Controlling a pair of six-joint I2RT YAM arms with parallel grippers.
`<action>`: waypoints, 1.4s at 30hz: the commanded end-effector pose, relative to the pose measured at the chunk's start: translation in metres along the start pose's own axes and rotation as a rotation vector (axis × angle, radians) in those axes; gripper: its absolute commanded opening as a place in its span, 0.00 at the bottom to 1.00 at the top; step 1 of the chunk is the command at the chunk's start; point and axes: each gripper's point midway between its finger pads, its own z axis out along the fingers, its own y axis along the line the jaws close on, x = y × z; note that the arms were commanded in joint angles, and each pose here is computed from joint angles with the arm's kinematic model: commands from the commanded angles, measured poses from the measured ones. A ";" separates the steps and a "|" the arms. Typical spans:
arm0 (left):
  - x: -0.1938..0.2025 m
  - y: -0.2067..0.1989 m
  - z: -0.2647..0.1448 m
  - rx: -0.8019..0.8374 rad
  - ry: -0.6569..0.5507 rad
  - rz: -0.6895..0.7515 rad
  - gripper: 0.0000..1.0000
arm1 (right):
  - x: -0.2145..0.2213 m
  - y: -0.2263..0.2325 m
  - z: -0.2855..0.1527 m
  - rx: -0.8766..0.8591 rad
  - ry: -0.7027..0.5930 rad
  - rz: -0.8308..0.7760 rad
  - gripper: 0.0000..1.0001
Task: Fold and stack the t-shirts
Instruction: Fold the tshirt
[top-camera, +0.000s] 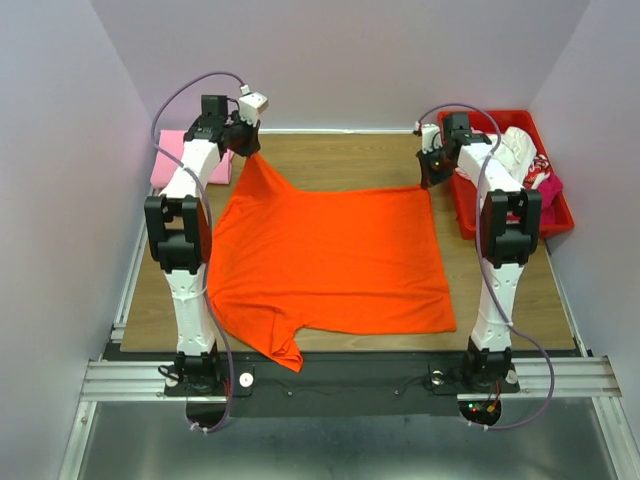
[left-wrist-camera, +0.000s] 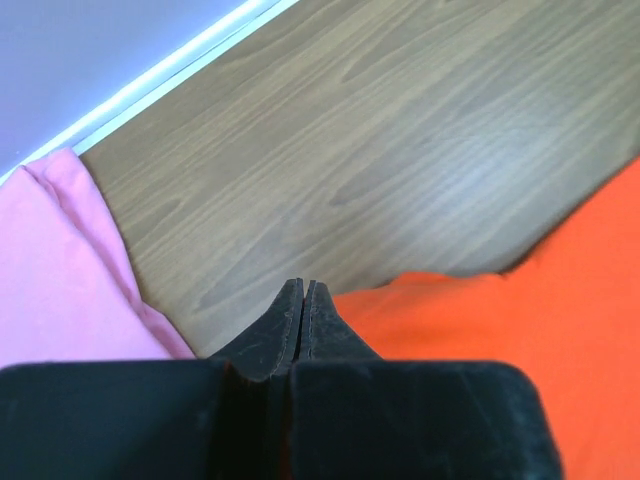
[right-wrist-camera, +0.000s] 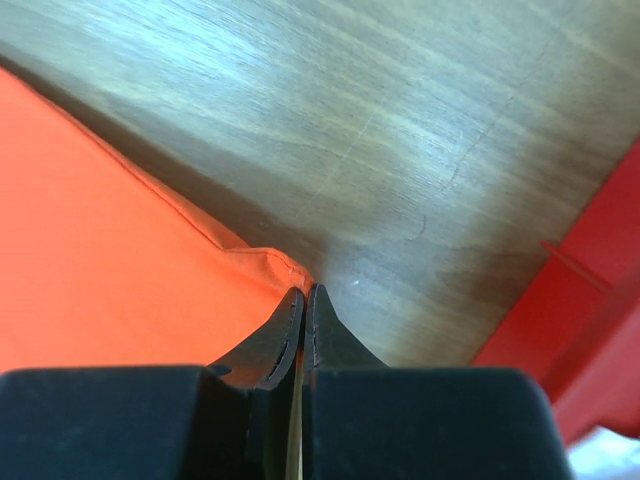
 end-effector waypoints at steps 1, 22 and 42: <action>-0.023 -0.017 -0.039 0.009 -0.048 0.050 0.00 | -0.040 0.002 -0.052 0.021 -0.144 -0.064 0.00; 0.036 -0.084 -0.153 -0.017 0.053 0.047 0.00 | 0.009 0.035 -0.091 -0.030 -0.105 -0.146 0.01; 0.167 -0.138 -0.191 -0.024 0.306 -0.014 0.00 | 0.104 0.056 -0.075 -0.104 0.094 -0.217 0.01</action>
